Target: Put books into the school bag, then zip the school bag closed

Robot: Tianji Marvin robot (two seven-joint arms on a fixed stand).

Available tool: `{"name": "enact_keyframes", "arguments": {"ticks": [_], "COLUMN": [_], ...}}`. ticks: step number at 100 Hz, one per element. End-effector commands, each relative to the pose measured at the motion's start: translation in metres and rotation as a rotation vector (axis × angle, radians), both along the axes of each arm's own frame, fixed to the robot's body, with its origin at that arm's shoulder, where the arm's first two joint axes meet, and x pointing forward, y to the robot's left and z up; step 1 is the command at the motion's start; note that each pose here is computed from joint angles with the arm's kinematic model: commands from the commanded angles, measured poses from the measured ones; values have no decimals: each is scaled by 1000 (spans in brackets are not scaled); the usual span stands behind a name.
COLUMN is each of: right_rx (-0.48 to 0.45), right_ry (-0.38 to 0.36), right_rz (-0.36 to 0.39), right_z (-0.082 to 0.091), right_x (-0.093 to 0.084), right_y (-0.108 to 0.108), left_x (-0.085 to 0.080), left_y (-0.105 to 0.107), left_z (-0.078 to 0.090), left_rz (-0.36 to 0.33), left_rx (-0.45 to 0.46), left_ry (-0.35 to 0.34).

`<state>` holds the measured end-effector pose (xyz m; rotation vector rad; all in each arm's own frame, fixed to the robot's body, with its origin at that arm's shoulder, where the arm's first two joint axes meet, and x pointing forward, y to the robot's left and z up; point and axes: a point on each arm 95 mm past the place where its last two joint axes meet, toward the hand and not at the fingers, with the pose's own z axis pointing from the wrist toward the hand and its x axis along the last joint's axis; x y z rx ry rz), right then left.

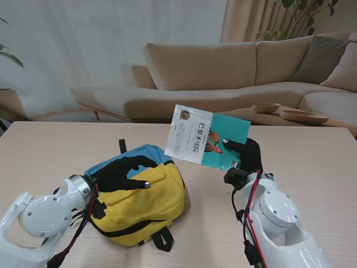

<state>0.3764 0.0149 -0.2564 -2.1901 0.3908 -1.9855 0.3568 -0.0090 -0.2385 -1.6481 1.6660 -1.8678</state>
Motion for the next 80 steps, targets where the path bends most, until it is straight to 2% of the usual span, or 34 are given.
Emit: {"name": "enact_keyframes", "arguments": {"ticks": [1, 27, 48, 80], "right_rx": [17, 7, 9, 13], "right_ry": [-3, 5, 9, 18], "right_rz": [-3, -24, -29, -25], "right_z": [2, 0, -1, -3], "right_x": [0, 3, 3, 3], "right_y": [0, -8, -10, -9], "left_x": [-4, -14, -21, -20], "left_y": [-2, -15, -25, -38], "left_z": [-5, -24, -31, -42], "left_rz": [-16, -107, -176, -242], "left_rx": [14, 221, 420, 563], "left_ry": [32, 89, 29, 21]}}
